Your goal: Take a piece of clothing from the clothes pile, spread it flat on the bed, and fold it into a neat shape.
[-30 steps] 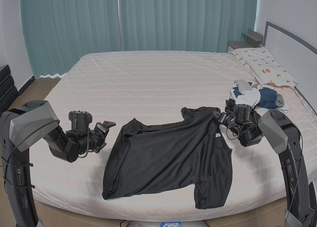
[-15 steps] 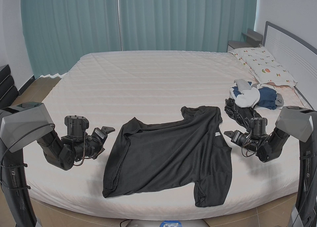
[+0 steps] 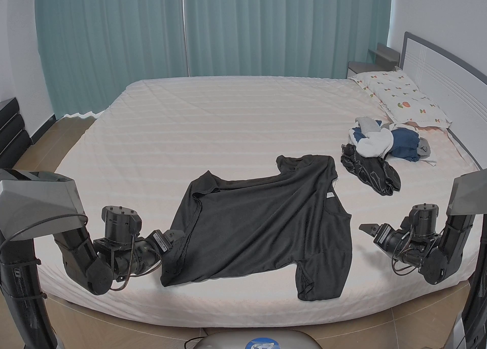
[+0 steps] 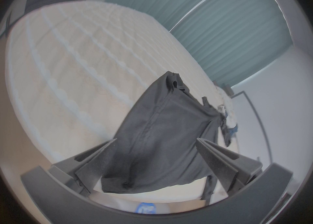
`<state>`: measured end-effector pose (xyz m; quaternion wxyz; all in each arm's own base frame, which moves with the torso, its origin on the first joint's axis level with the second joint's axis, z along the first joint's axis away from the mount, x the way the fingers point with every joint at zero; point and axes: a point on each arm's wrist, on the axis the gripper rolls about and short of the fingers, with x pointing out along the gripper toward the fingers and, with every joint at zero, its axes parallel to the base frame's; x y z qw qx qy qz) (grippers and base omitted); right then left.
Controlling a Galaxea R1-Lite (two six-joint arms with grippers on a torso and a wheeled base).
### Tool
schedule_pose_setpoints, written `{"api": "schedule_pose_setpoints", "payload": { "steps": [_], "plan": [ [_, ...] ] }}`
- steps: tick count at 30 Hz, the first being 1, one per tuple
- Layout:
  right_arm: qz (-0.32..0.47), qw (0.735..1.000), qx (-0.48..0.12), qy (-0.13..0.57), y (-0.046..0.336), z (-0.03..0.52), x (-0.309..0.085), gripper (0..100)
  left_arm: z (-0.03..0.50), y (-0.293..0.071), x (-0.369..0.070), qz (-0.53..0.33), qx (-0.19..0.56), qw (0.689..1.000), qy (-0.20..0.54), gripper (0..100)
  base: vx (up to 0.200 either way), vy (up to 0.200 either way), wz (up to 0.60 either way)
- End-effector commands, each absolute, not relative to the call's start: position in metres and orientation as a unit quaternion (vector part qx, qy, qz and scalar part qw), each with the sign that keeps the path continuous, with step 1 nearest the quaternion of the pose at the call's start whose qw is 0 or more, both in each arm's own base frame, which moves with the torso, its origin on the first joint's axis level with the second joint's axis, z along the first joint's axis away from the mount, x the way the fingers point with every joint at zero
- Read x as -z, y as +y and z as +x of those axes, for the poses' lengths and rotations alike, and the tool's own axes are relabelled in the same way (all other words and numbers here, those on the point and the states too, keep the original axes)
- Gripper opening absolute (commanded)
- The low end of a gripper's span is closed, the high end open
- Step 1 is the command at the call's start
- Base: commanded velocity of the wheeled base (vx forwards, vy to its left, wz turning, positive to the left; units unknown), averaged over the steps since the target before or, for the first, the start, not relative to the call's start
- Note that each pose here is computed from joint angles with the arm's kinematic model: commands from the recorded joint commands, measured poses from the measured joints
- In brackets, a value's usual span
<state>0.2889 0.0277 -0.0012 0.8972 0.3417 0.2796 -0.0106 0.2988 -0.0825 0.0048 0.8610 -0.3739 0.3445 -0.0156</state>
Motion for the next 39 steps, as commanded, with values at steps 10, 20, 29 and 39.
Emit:
{"api": "schedule_pose_setpoints", "payload": {
  "steps": [10, 20, 29, 39],
  "plan": [
    [0.34, 0.891, 0.001, 0.299, 0.032, 0.272, 0.0, 100, 0.283, -0.114, 0.036, -0.207, -0.005, 0.904, 0.375, 100, 0.0, 0.0, 0.0],
    [0.332, 0.889, -0.006, 0.316, 0.039, 0.265, 0.003, 100, 0.289, -0.111, 0.045, -0.171, -0.014, 0.911, 0.374, 0, 0.0, 0.0, 0.0],
    [0.306, 0.883, -0.009, 0.356, 0.043, 0.258, 0.021, 100, 0.301, -0.066, 0.038, -0.195, -0.112, 0.914, 0.339, 0, 0.0, 0.0, 0.0],
    [0.294, 0.882, -0.036, 0.367, 0.059, 0.254, 0.035, 100, 0.289, -0.045, 0.025, -0.232, -0.114, 0.904, 0.341, 0, 0.0, 0.0, 0.0]
  ]
}}
